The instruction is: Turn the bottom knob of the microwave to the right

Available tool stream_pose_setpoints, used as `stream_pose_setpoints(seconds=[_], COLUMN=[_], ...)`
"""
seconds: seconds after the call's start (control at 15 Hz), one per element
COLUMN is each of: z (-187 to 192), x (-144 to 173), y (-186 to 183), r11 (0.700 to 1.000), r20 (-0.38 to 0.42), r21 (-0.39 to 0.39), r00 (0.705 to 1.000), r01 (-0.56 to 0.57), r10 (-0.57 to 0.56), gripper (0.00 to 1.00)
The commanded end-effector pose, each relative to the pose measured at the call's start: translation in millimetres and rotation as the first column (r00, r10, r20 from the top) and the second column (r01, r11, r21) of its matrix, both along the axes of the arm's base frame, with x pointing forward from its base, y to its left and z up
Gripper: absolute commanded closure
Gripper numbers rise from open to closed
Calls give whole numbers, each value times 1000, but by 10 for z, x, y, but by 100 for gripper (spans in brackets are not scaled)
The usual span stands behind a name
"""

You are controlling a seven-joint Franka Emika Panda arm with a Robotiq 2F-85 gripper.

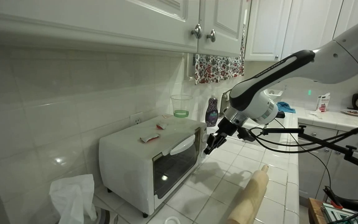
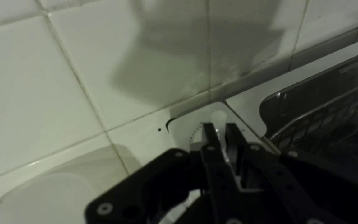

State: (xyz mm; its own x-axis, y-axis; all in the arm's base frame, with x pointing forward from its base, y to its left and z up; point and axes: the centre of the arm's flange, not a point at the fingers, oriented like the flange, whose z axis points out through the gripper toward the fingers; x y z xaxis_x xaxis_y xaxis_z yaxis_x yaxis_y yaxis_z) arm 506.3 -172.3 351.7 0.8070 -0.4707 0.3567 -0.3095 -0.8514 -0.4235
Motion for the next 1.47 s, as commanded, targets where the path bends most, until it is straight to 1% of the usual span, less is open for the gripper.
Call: stream_pose_setpoints(seconds=[0.0,0.13,0.33,0.8,1.07,1.13,1.2,1.27,1.4], z=[-236,-296,-378,-538,-551,-526,-501,-471,-379], x=[-186,-218,-276,-377,-390,-397,-408,-416,-445], y=[-158,-192,-236,-317,-350,-356,-357,-352,-315], r11=[997,991,984,974,975,977,980,984,992], r20=[14,36,49,54,64,57,50,20,-6], r21=[79,130,174,223,219,207,193,162,98], r00=[1000,999,997,997,996,996,997,997,997], r01=[13,29,44,45,46,51,53,69,75], r10=[-14,-34,-54,-58,-62,-64,-64,-73,-75], gripper=[97,97,97,97,97,62,60,55,40])
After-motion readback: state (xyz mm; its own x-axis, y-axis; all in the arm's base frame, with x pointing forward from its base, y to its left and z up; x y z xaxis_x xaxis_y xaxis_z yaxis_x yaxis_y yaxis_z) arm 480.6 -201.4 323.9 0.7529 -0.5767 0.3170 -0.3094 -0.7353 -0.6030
